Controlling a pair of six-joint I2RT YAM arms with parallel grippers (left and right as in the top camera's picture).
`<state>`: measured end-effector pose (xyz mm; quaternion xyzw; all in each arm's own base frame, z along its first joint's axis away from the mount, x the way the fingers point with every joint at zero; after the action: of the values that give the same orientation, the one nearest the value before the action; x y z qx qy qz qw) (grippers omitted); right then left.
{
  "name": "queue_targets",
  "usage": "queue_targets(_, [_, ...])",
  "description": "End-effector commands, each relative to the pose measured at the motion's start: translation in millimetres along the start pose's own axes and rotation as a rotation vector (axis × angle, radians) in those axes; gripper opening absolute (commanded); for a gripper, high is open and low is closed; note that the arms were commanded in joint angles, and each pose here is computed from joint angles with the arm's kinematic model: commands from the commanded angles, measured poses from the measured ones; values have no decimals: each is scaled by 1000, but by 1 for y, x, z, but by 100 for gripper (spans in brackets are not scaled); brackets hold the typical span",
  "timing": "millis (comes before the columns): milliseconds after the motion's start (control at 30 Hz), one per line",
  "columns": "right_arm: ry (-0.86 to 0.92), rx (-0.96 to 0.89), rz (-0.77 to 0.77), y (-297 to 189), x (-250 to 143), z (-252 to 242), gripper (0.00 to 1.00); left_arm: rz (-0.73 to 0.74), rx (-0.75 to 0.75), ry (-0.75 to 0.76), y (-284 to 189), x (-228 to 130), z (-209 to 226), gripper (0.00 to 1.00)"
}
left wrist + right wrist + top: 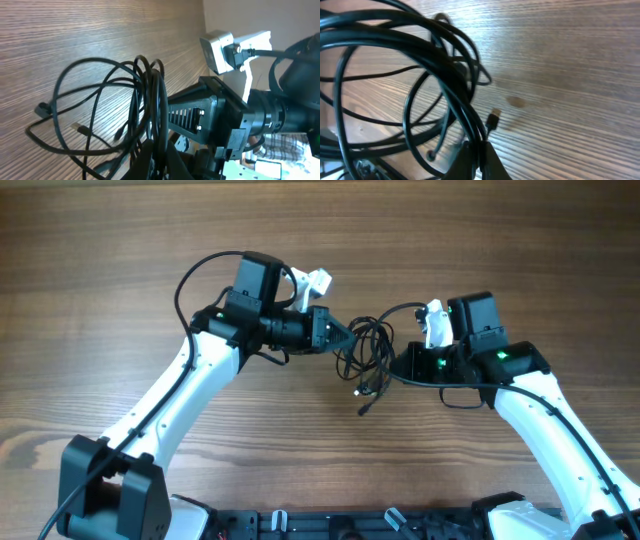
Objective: Untangle cables
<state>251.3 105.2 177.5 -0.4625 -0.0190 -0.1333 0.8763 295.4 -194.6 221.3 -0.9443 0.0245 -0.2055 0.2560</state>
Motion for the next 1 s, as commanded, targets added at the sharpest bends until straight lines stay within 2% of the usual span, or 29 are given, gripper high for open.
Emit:
queue_targets(0, [50, -166, -41, 3, 1, -20, 4, -29, 21, -29, -14, 3, 9, 4])
queue_targets(100, [177, -310, -91, -1, 0, -35, 4, -43, 131, -54, -22, 1, 25, 4])
queue_targets(200, [296, -450, -137, -6, -3, -49, 4, -48, 324, -121, -35, -5, 50, 4])
queue_targets(333, [359, -528, -164, -10, -6, -57, 4, -50, 460, -181, -48, -10, 68, 4])
queue_targets(700, [526, -665, -234, -20, -14, -70, 4, -90, 680, -260, -77, -14, 96, 4])
queue_targets(967, [526, -663, -236, -19, -13, -70, 4, -123, 698, -326, -90, -15, 105, 4])
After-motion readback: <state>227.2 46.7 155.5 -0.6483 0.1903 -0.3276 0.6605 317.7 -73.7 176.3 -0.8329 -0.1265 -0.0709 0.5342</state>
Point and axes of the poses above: each gripper's point midway between its finger pads, its own y axis out along the fingers, its own z axis along the line the jaws close on, x = y × z, the point moved 8 cm from there along -y, back along the fingers, and after that the axes turned 10 degrees about y, right-handed, at the moved point
